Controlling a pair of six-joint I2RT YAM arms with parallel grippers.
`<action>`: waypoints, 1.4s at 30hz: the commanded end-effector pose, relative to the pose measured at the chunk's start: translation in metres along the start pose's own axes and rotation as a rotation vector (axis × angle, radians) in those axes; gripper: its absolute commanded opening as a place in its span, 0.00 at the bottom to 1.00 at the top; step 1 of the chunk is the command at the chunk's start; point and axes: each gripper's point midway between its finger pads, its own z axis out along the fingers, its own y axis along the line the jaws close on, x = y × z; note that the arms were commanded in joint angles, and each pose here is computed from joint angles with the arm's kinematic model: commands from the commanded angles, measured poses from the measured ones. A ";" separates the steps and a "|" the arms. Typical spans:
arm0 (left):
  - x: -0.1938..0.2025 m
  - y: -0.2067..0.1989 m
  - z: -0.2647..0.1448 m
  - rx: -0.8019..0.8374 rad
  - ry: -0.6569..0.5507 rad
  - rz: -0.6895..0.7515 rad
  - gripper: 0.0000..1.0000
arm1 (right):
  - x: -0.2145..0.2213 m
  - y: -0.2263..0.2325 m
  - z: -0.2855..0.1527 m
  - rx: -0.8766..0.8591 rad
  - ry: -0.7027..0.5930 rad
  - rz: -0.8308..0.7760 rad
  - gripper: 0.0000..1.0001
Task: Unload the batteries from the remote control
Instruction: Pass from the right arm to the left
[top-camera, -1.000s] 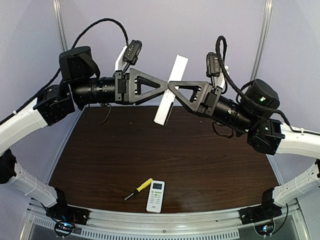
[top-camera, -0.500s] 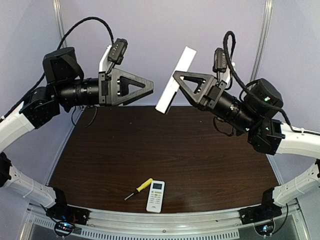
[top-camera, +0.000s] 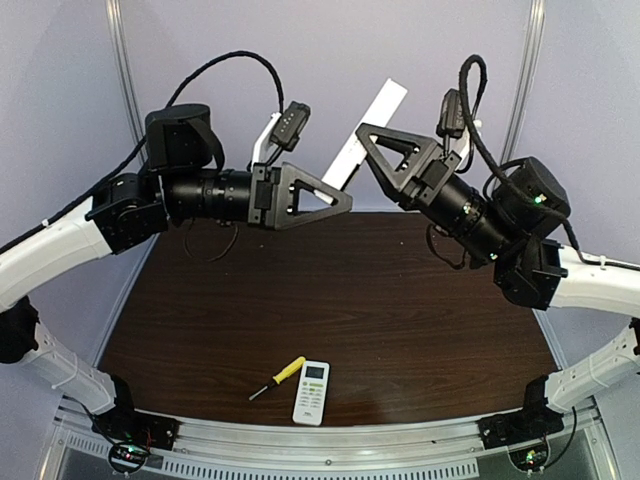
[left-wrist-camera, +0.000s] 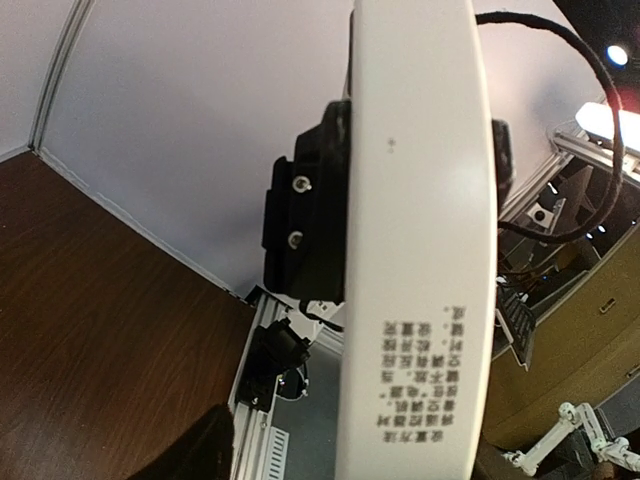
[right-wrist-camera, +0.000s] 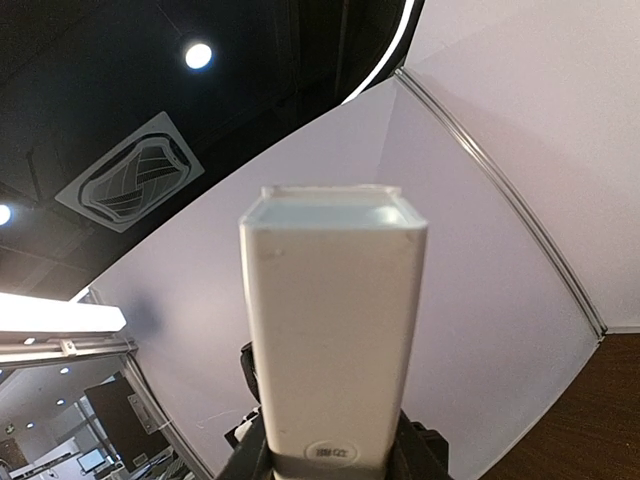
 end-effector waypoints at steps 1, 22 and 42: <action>-0.020 -0.023 0.003 0.071 -0.053 0.066 0.60 | -0.012 0.011 0.000 -0.027 -0.053 -0.014 0.00; -0.027 -0.015 0.003 0.020 -0.091 0.080 0.28 | -0.010 0.000 -0.019 -0.022 -0.101 0.003 0.00; 0.000 0.012 -0.025 -0.203 0.054 0.195 0.01 | -0.006 -0.063 -0.131 0.597 0.174 -0.016 1.00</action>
